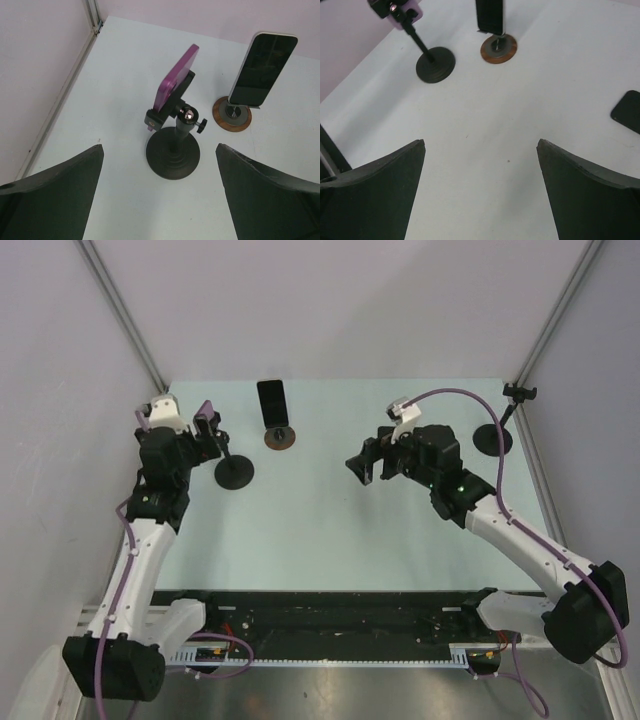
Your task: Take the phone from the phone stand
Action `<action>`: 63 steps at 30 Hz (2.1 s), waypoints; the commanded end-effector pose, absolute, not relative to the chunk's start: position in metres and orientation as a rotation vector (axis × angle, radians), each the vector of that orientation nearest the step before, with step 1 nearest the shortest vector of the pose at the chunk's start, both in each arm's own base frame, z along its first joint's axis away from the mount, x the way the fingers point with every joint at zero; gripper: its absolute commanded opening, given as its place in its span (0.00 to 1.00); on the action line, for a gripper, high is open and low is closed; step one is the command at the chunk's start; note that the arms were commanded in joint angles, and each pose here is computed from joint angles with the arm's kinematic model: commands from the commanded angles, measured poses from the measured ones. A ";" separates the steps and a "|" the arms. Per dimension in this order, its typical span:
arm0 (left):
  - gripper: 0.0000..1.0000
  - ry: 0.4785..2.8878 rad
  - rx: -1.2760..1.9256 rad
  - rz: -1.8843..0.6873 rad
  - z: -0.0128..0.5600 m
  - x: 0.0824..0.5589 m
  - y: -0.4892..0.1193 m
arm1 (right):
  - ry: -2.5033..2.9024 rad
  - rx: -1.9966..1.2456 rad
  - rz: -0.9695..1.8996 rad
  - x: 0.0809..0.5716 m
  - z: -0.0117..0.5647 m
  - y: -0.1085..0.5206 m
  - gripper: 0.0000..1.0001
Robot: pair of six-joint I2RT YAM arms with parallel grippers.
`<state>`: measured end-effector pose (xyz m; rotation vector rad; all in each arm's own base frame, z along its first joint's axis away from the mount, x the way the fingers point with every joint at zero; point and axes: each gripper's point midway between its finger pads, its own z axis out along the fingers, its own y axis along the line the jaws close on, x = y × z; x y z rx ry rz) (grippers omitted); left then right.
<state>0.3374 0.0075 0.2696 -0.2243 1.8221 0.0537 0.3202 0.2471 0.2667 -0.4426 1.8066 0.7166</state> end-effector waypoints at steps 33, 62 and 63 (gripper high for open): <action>0.20 1.930 0.049 -0.242 0.270 0.390 -0.004 | 1.818 -0.750 0.854 0.274 0.236 0.290 0.98; 0.00 1.934 0.132 -0.481 0.291 0.268 -0.239 | 1.792 -0.781 0.803 0.253 0.246 0.287 0.98; 0.01 1.948 0.142 -0.487 0.286 0.268 -0.245 | 1.795 -0.773 0.795 0.254 0.246 0.286 0.98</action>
